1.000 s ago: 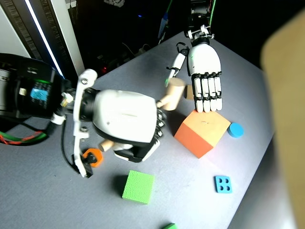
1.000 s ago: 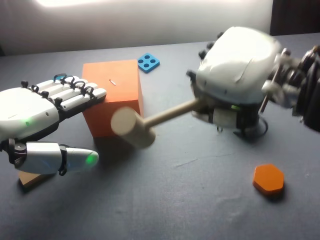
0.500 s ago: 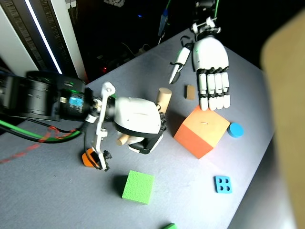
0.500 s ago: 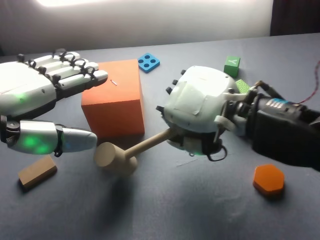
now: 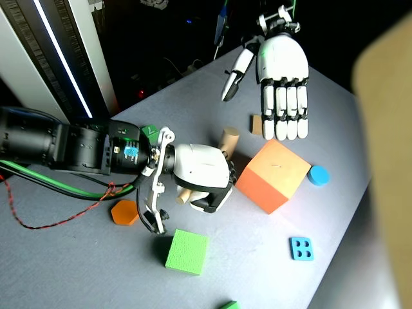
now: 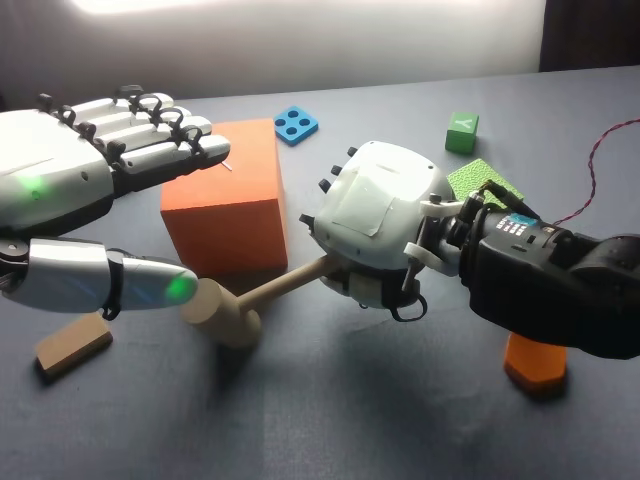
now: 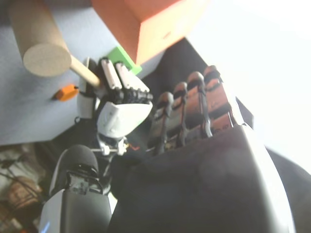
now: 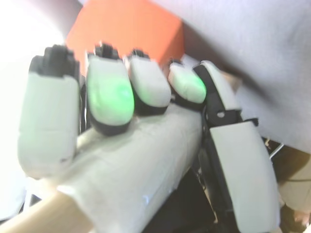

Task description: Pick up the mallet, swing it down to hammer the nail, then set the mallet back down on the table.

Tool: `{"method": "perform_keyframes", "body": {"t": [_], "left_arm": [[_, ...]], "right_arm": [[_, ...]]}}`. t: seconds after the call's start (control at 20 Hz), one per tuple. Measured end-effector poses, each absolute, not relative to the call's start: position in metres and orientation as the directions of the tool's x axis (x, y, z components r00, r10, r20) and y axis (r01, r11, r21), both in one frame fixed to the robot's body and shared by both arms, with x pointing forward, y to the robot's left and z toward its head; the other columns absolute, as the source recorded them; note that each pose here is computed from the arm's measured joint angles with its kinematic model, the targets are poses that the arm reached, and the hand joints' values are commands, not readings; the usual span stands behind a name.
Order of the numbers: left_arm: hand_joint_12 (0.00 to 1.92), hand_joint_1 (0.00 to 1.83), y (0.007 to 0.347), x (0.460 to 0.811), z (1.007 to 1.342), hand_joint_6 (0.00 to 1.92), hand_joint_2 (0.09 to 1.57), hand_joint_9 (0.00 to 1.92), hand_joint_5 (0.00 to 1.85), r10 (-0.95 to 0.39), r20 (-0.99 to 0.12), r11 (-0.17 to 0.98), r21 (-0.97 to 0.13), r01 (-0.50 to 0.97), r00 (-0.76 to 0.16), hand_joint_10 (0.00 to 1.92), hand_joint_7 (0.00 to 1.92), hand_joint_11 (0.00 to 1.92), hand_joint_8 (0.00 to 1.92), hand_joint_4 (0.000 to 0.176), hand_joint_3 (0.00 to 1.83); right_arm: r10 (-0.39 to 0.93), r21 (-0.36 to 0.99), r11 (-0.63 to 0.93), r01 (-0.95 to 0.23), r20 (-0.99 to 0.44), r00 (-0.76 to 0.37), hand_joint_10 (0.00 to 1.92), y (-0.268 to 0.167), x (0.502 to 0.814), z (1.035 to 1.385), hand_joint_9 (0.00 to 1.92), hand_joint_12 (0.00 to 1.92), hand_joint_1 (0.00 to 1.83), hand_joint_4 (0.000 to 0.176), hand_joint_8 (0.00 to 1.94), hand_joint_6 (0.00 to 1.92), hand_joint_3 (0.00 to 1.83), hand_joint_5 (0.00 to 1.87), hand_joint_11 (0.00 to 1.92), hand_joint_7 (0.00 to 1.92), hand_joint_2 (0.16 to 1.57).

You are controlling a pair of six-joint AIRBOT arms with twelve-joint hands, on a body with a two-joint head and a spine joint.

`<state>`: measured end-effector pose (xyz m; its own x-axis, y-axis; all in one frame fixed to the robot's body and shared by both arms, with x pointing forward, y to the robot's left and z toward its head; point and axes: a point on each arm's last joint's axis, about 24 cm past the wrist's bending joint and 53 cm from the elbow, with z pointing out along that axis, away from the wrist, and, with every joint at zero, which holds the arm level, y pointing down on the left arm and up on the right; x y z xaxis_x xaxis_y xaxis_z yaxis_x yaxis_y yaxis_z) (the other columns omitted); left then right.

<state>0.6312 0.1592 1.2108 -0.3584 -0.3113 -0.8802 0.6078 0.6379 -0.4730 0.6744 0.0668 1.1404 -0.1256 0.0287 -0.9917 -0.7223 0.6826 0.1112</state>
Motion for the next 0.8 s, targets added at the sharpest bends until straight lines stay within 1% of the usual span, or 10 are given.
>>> {"method": "perform_keyframes", "body": {"t": [0.1, 0.2, 0.25, 0.3, 0.4, 0.45, 0.5, 0.55, 0.65, 0.8], "left_arm": [[0.0, 0.0, 0.155, 0.627, 1.216, 0.0, 1.18, 0.0, 0.0, -0.303, -0.884, 0.625, -0.466, 0.626, -0.355, 0.0, 0.0, 0.0, 0.0, 0.0, 0.0], [0.0, 0.0, 0.152, 0.624, 1.223, 0.01, 1.18, 0.0, 0.02, -0.302, -0.886, 0.615, -0.463, 0.638, -0.351, 0.0, 0.0, 0.0, 0.0, 0.0, 0.0], [0.0, 0.0, 0.152, 0.623, 1.226, 0.01, 1.18, 0.0, 0.02, -0.299, -0.888, 0.613, -0.459, 0.644, -0.348, 0.0, 0.0, 0.0, 0.0, 0.0, 0.0], [0.0, 0.0, 0.151, 0.623, 1.228, 0.0, 1.18, 0.0, 0.01, -0.303, -0.887, 0.609, -0.461, 0.645, -0.348, 0.0, 0.0, 0.0, 0.0, 0.0, 0.0], [0.0, 0.0, 0.15, 0.622, 1.23, 0.0, 1.17, 0.0, 0.0, -0.296, -0.89, 0.608, -0.455, 0.651, -0.346, 0.0, 0.0, 0.0, 0.0, 0.0, 0.0], [0.0, 0.0, 0.15, 0.622, 1.23, 0.01, 1.18, 0.0, 0.01, -0.293, -0.892, 0.608, -0.453, 0.652, -0.345, 0.0, 0.0, 0.0, 0.0, 0.0, 0.0], [0.0, 0.0, 0.151, 0.622, 1.231, 0.01, 1.18, 0.0, 0.02, -0.293, -0.893, 0.609, -0.45, 0.653, -0.342, 0.0, 0.0, 0.0, 0.0, 0.0, 0.0], [0.0, 0.0, 0.151, 0.622, 1.232, 0.0, 1.18, 0.0, 0.01, -0.292, -0.893, 0.61, -0.449, 0.653, -0.341, 0.0, 0.0, 0.0, 0.0, 0.0, 0.0], [0.0, 0.0, 0.15, 0.623, 1.234, 0.01, 1.18, 0.0, 0.02, -0.298, -0.893, 0.606, -0.45, 0.656, -0.336, 0.0, 0.0, 0.0, 0.0, 0.0, 0.0], [0.0, 0.0, 0.15, 0.623, 1.234, 0.01, 1.18, 0.0, 0.02, -0.298, -0.893, 0.606, -0.449, 0.656, -0.337, 0.0, 0.0, 0.0, 0.0, 0.0, 0.0]], "right_arm": [[0.014, 0.094, 0.679, -0.728, -0.993, -0.116, 1.92, 0.066, 0.674, 1.137, 1.27, 1.92, 0.32, 0.176, 1.94, 1.92, 0.0, 1.17, 1.37, 1.2, 1.37], [-0.002, 0.079, 0.677, -0.731, -0.994, -0.11, 1.92, 0.066, 0.673, 1.133, 1.07, 1.92, 0.35, 0.171, 1.94, 1.92, 0.0, 1.1, 1.12, 1.07, 1.29], [-0.014, 0.073, 0.674, -0.735, -0.994, -0.111, 1.92, 0.066, 0.672, 1.131, 0.93, 1.92, 0.35, 0.121, 1.94, 1.92, 0.0, 1.06, 0.91, 1.0, 1.27], [-0.025, 0.065, 0.671, -0.739, -0.994, -0.11, 1.92, 0.067, 0.671, 1.129, 0.82, 1.92, 0.27, 0.0, 1.94, 1.92, 0.0, 0.99, 0.76, 0.92, 1.28], [-0.045, 0.06, 0.658, -0.75, -0.992, -0.119, 1.92, 0.072, 0.666, 1.124, 0.71, 1.92, 0.14, 0.0, 1.94, 1.92, 0.0, 0.92, 0.58, 0.85, 1.28], [-0.049, 0.058, 0.657, -0.752, -0.992, -0.119, 1.77, 0.072, 0.666, 1.123, 0.69, 1.86, 0.12, 0.0, 1.74, 1.75, 0.0, 0.83, 0.52, 0.82, 1.28], [-0.05, 0.057, 0.658, -0.751, -0.992, -0.12, 1.59, 0.072, 0.666, 1.123, 0.71, 1.75, 0.21, 0.0, 1.52, 1.5, 0.0, 0.78, 0.52, 0.81, 1.26], [-0.05, 0.057, 0.657, -0.751, -0.992, -0.12, 1.37, 0.071, 0.665, 1.124, 0.65, 1.58, 0.27, 0.0, 1.35, 1.26, 0.0, 0.73, 0.45, 0.74, 1.24], [-0.053, 0.054, 0.657, -0.751, -0.992, -0.118, 1.08, 0.069, 0.665, 1.124, 0.62, 1.42, 0.22, 0.0, 1.03, 0.94, 0.0, 0.74, 0.38, 0.74, 1.25], [-0.052, 0.056, 0.657, -0.752, -0.992, -0.119, 0.52, 0.065, 0.662, 1.127, 0.67, 1.16, 0.19, 0.0, 0.33, 0.34, 0.0, 0.75, 0.35, 0.82, 1.25]]}}
